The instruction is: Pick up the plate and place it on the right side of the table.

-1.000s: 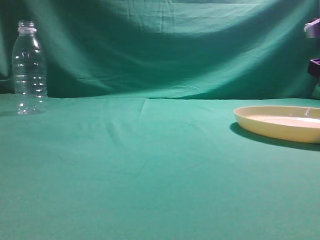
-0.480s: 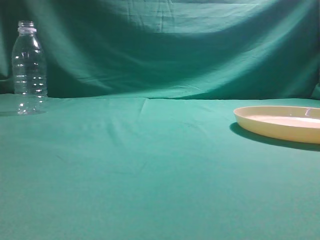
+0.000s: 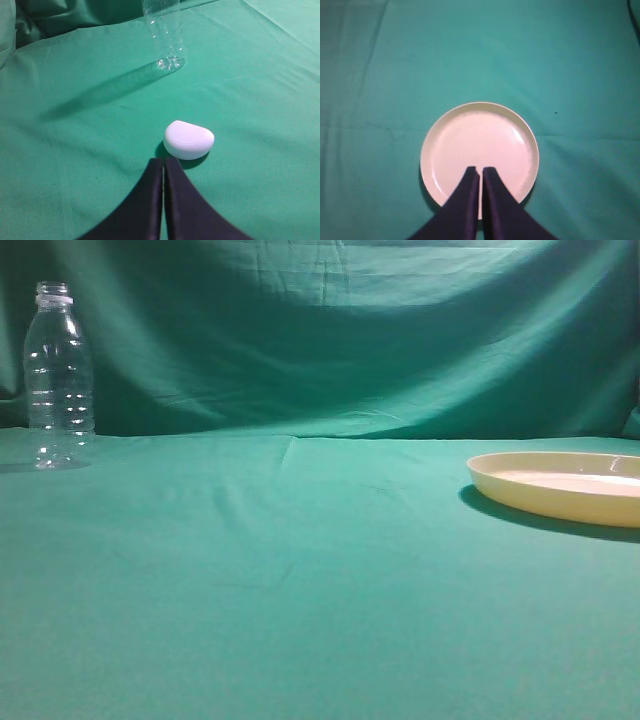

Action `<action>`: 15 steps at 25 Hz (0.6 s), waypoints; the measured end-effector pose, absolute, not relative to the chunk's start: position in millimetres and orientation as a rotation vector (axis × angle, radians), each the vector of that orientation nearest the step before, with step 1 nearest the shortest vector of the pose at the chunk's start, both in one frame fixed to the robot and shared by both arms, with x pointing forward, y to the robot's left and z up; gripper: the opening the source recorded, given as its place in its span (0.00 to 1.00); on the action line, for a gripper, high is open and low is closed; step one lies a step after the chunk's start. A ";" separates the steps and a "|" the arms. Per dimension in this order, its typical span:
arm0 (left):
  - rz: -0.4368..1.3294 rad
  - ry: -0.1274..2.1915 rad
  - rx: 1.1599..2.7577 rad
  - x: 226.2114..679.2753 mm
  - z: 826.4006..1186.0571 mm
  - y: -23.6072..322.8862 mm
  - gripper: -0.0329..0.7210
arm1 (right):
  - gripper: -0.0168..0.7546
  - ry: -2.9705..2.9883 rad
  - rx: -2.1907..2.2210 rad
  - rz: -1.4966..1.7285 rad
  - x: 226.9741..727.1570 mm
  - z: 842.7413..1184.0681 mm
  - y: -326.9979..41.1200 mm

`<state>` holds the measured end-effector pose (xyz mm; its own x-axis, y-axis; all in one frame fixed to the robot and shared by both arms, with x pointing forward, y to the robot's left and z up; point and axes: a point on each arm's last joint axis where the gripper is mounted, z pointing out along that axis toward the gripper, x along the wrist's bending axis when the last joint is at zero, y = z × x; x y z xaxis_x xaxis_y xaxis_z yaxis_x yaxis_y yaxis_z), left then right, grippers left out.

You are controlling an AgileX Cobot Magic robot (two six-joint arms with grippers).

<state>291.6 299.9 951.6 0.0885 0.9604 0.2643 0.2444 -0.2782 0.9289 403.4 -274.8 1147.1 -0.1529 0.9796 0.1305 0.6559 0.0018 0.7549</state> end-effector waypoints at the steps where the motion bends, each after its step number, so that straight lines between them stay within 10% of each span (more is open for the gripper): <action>1: 1.237 1.211 1.635 291.6 951.6 299.9 0.04 | 0.02 1.832 1.652 1.003 390.4 1147.5 -275.4; 15: 1.237 1.211 1.635 291.6 951.6 299.9 0.04 | 0.02 1.768 1.516 1.225 281.1 1124.4 -272.8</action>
<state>291.6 299.9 951.6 0.0885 0.9604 0.2643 0.2444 -0.2782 0.9289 281.1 -272.8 1124.4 -0.2511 0.9521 0.1745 0.4975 -0.0278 0.8670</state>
